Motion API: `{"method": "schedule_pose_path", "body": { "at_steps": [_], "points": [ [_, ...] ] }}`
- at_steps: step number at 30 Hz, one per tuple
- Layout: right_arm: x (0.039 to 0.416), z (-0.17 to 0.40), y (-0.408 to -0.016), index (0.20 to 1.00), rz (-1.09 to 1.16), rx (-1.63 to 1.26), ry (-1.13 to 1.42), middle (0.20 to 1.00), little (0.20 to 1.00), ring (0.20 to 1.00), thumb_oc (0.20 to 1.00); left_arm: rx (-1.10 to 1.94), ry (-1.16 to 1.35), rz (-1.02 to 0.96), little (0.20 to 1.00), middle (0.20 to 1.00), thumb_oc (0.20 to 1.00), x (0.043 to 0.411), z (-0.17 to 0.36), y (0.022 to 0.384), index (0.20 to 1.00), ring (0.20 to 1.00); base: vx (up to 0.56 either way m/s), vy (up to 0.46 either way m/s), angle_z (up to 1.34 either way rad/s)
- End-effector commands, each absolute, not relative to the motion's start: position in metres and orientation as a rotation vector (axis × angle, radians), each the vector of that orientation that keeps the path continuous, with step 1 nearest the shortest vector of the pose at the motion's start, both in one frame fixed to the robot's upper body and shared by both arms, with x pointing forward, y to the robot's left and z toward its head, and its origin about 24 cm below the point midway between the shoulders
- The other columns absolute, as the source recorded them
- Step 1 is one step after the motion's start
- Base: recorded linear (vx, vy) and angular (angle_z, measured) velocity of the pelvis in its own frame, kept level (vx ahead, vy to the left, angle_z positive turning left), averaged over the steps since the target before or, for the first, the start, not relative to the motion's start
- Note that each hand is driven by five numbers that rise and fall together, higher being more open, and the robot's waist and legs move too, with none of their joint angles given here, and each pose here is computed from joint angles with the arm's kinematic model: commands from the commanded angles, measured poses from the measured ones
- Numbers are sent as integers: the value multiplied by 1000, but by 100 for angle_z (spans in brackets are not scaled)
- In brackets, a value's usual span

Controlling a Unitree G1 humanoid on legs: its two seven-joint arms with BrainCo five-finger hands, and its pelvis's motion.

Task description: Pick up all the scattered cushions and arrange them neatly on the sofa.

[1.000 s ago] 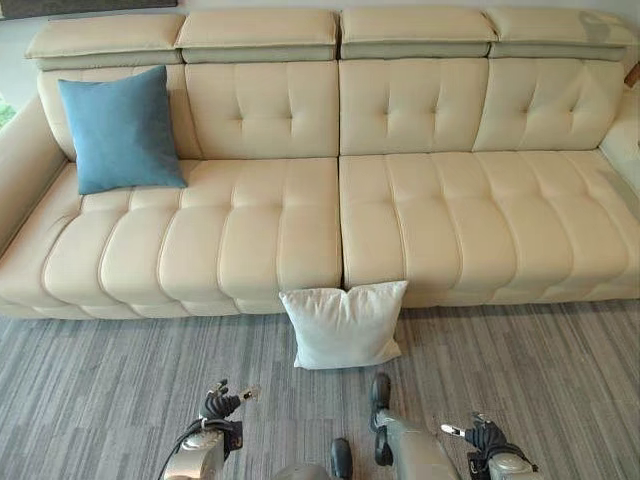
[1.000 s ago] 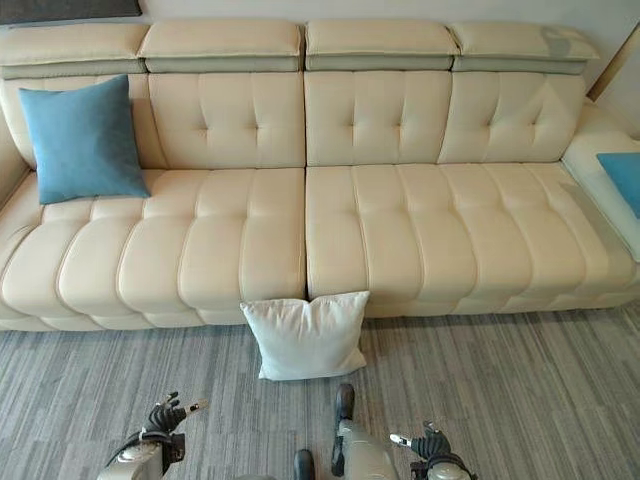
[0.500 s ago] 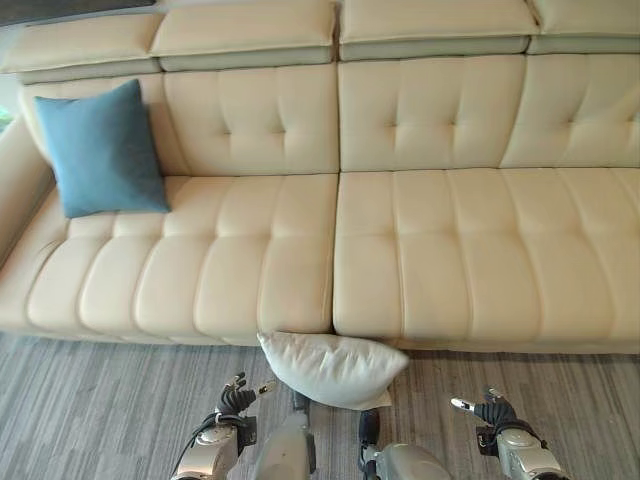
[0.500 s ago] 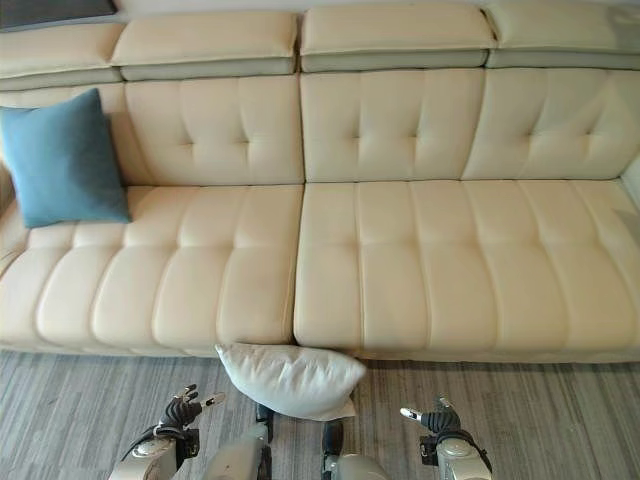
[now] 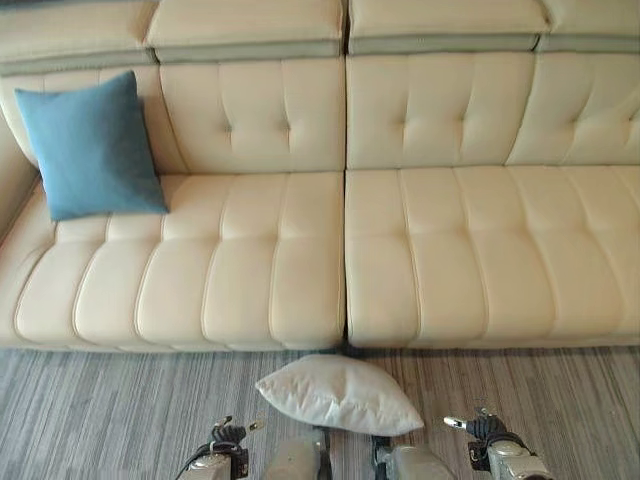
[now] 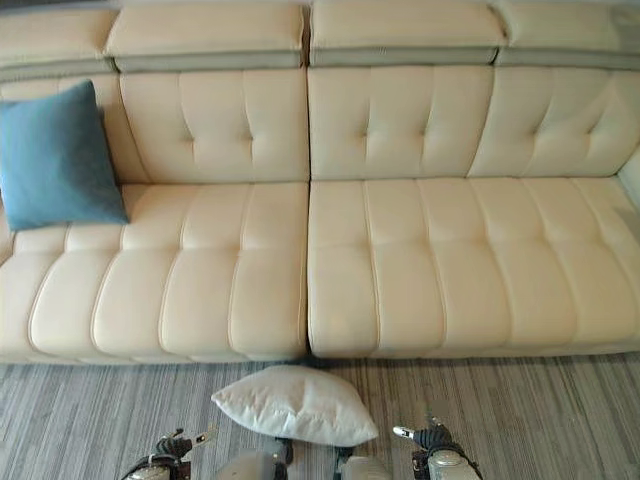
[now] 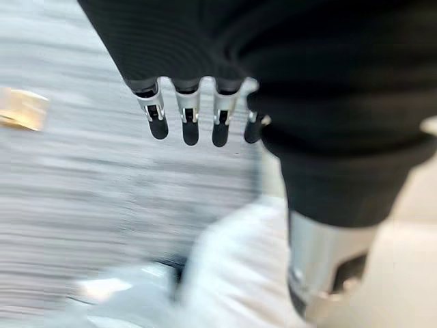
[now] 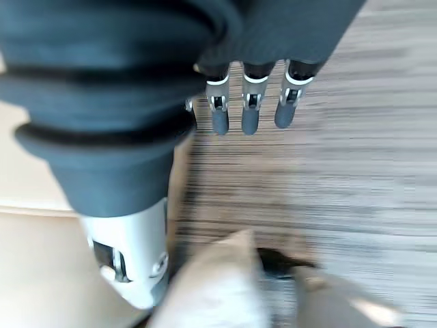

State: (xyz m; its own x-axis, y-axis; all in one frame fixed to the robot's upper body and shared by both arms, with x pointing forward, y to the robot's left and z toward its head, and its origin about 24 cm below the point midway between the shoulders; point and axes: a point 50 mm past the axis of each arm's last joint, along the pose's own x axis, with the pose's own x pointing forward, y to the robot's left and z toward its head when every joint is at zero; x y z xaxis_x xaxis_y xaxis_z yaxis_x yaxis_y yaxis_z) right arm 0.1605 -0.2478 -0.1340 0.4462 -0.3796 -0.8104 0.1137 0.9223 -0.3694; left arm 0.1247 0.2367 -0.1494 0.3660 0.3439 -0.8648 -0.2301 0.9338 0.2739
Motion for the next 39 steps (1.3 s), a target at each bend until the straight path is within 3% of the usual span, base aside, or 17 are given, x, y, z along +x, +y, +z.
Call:
{"method": "schedule_pose_path", "body": {
  "at_steps": [1,4,8,12,15,17,22,28,30,31,34,37,38,39],
  "points": [
    [170,-126,-261,1000,-339,-354,1028,1000,1000,1000,1000,77,1103,432,1000,1000,1000,140,-144,241,1000,1000,-67,30,-2],
    [178,-123,-261,1000,-373,-329,1026,1000,1000,1000,1000,74,1124,470,1000,1000,1000,141,-144,247,1000,1000,-61,19,-5],
    [206,-110,-255,1000,-400,-305,928,1000,1000,1000,1000,191,1044,477,1000,1000,1000,168,-130,258,1000,1000,-112,3,-6],
    [268,-64,-253,1000,-441,-314,671,1000,1000,1000,1000,343,818,528,1000,1000,1000,233,-85,275,1000,1000,-77,4,5],
    [288,-44,-249,1000,-456,-294,569,1000,1000,1000,1000,368,740,563,1000,1000,1000,253,-67,279,1000,1000,-42,28,6],
    [327,11,-245,1000,-497,-249,318,1000,1000,1000,1000,463,534,601,1000,1000,1000,298,-19,284,1000,1000,0,0,0],
    [350,51,-228,1000,-492,-200,125,1000,1000,1000,1000,525,356,617,1000,1000,1000,331,23,275,1000,1000,31,23,6],
    [384,122,-175,1000,-389,-171,-129,1000,1000,1000,1000,528,-31,468,1000,1000,1000,390,118,205,1000,1000,72,13,5],
    [388,132,-168,1000,-374,-163,-161,1000,1000,1000,1000,518,-92,441,1000,1000,1000,395,132,192,1000,1000,38,6,2],
    [393,152,-151,1000,-335,-85,-219,1000,1000,1000,1000,459,-207,365,1000,1000,1000,402,159,159,1000,1000,47,-7,0],
    [397,164,-140,1000,-303,-35,-246,1000,1000,1000,1000,392,-258,310,1000,1000,1000,404,174,138,1000,1000,32,-15,-4],
    [397,180,-117,1000,-220,251,-281,1000,1000,1000,1000,240,-311,168,1000,1000,1000,400,187,93,1000,1000,22,-10,-1],
    [398,182,-117,1000,-219,252,-285,1000,1000,1000,1000,240,-316,168,827,827,827,400,189,93,827,827,16,4,4],
    [397,184,-110,583,-184,358,-285,583,583,583,583,182,-308,123,520,520,520,397,187,81,520,520,11,2,5]
  ]
}}
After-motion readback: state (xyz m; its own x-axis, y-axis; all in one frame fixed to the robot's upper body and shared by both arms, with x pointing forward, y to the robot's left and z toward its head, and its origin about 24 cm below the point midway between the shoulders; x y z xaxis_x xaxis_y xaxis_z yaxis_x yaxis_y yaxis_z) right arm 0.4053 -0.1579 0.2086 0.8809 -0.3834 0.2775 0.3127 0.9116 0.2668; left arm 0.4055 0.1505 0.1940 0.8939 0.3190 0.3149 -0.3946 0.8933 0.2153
